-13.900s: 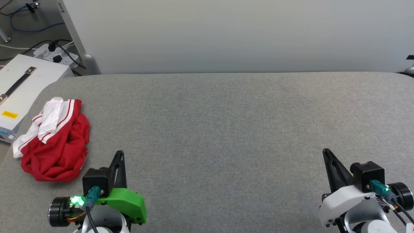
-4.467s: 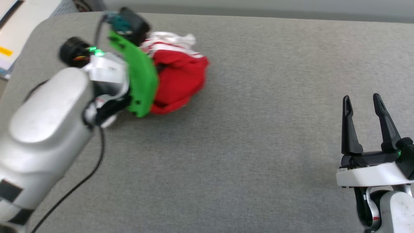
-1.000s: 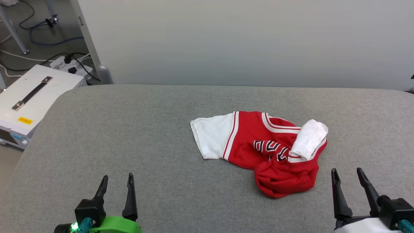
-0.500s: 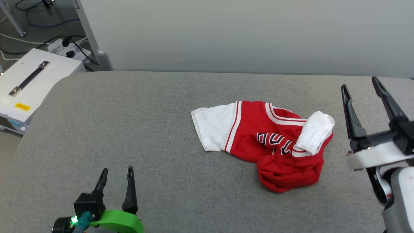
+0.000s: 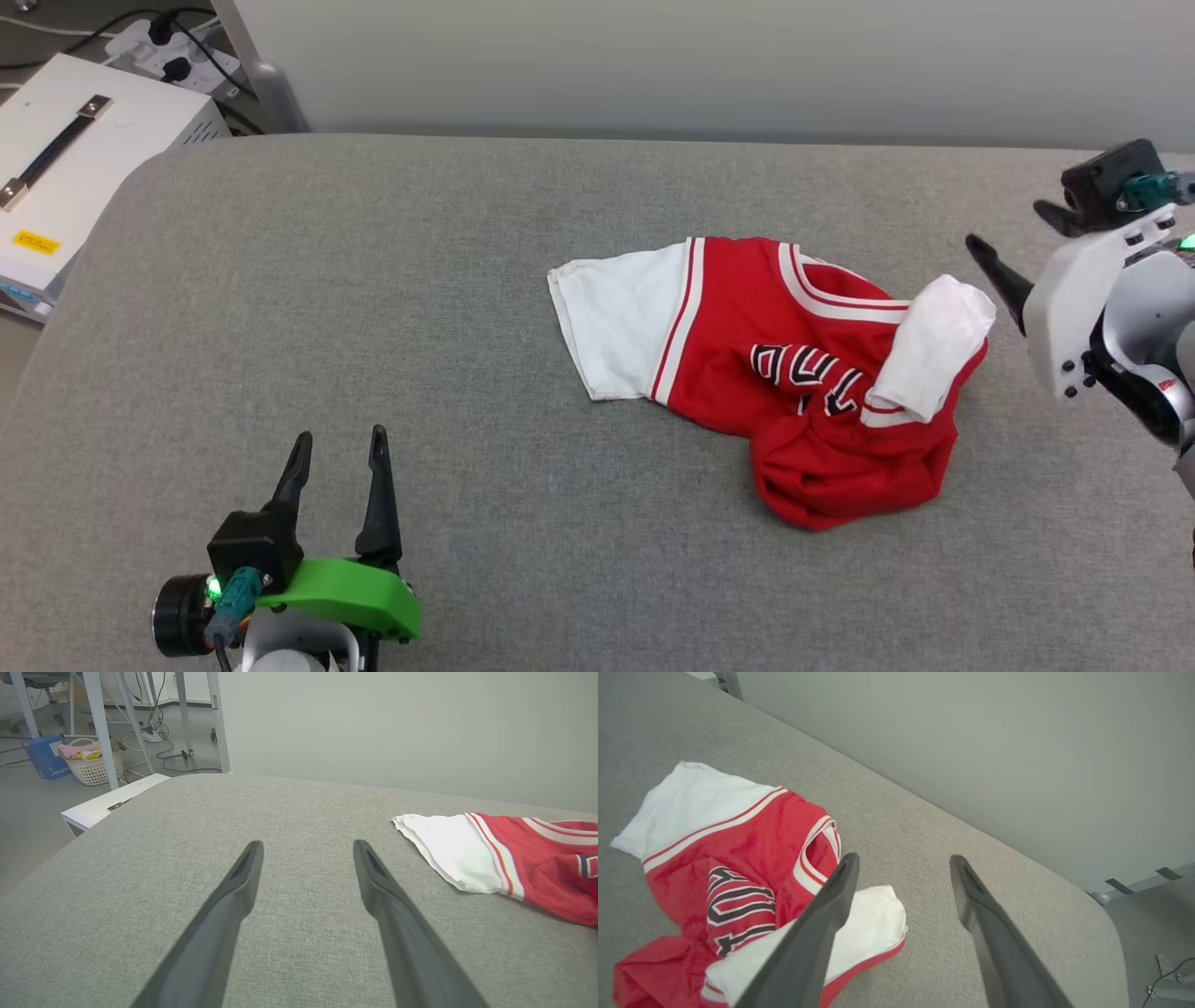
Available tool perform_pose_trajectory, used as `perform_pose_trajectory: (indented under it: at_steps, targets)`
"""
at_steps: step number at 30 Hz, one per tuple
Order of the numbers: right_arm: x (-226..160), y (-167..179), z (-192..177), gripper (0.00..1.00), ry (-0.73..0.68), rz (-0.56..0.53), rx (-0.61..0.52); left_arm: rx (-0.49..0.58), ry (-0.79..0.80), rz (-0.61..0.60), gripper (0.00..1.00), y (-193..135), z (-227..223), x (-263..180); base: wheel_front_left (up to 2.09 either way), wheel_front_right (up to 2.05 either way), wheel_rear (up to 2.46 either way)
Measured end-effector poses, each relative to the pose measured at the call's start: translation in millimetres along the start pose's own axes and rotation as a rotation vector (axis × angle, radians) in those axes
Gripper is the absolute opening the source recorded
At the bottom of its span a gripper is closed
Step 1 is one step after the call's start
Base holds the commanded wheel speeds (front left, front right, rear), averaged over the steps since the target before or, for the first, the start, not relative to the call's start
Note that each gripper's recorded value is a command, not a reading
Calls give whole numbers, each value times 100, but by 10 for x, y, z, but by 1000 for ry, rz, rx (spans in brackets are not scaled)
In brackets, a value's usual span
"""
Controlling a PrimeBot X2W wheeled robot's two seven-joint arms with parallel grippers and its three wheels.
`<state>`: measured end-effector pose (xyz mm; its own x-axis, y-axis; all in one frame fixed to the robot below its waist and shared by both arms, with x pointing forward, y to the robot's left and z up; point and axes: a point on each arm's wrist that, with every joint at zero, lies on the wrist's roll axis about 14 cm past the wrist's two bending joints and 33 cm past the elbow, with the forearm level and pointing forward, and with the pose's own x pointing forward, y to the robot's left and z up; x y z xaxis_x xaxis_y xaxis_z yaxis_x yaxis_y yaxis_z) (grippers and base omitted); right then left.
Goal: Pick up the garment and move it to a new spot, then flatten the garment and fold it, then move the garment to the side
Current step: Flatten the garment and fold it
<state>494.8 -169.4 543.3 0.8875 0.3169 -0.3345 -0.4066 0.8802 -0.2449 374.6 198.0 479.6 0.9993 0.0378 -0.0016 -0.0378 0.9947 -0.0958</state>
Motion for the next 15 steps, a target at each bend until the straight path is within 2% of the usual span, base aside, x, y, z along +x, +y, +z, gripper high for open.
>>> perform_pose_trajectory:
  at_steps: [3,6,11,15]
  targets:
    - [41,194,-407,100,209,90,25,-1,4,1,100,4,-19,54,0,0,0]
    - [57,385,-657,100,327,168,64,0,9,5,100,18,-39,99,0,0,0]
    - [135,633,-909,100,413,252,103,0,21,15,100,48,-85,153,0,0,0]
    - [129,832,-1253,100,512,301,107,-2,40,26,100,78,-149,150,0,0,0]
